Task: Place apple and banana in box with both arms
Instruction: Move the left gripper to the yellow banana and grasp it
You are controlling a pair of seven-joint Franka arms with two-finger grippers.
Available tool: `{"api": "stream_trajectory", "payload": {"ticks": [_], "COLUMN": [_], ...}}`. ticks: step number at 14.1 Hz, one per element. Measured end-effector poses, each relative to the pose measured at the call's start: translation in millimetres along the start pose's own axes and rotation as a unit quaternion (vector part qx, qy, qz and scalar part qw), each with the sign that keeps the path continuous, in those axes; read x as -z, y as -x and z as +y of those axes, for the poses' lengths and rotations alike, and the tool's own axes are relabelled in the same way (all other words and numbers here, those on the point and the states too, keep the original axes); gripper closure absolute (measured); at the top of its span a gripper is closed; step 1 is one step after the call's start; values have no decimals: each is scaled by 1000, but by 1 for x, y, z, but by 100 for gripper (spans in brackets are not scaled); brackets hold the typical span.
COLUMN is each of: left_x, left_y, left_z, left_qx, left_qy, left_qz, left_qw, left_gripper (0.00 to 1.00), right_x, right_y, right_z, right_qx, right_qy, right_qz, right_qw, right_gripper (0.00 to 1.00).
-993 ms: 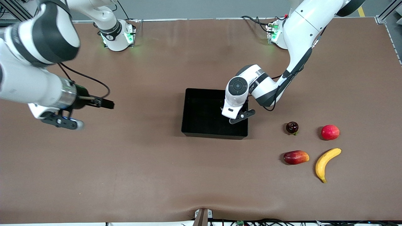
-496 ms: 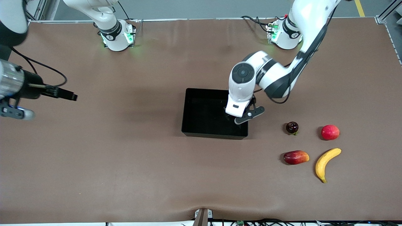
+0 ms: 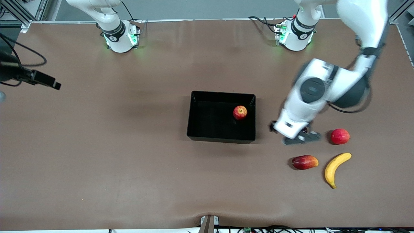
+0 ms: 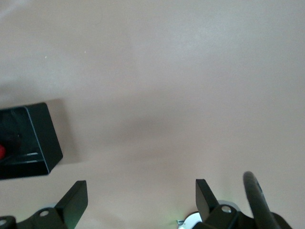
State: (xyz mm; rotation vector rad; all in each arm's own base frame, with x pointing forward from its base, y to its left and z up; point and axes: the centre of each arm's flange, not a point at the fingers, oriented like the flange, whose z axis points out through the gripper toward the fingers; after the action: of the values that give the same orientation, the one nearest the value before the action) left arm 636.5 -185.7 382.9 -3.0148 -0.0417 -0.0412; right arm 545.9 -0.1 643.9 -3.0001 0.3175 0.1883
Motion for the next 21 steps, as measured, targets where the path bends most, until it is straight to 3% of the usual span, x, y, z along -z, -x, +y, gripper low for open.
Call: {"api": "stream_trajectory", "payload": {"ticks": [8, 13, 17, 21], "left_x": [-100, -148, -182, -213], "left_y": [-53, -75, -81, -81], "left_z": [-111, -162, -196, -209], "left_qx": [-169, -265, -301, -325], "left_qy": [-10, -8, 4, 5], "left_qz": [30, 54, 75, 92], "left_qw": [985, 963, 951, 941], "left_gripper": [0, 0, 0, 0], "right_x": [-8, 7, 10, 11], "right_y": [20, 17, 14, 13], "right_z": [-2, 7, 14, 16], "right_qx": [20, 16, 11, 44], "right_qy": [17, 33, 30, 41], "right_qz": [6, 49, 60, 61], "right_qw": [1000, 998, 998, 996], "right_gripper": [0, 0, 0, 0]}}
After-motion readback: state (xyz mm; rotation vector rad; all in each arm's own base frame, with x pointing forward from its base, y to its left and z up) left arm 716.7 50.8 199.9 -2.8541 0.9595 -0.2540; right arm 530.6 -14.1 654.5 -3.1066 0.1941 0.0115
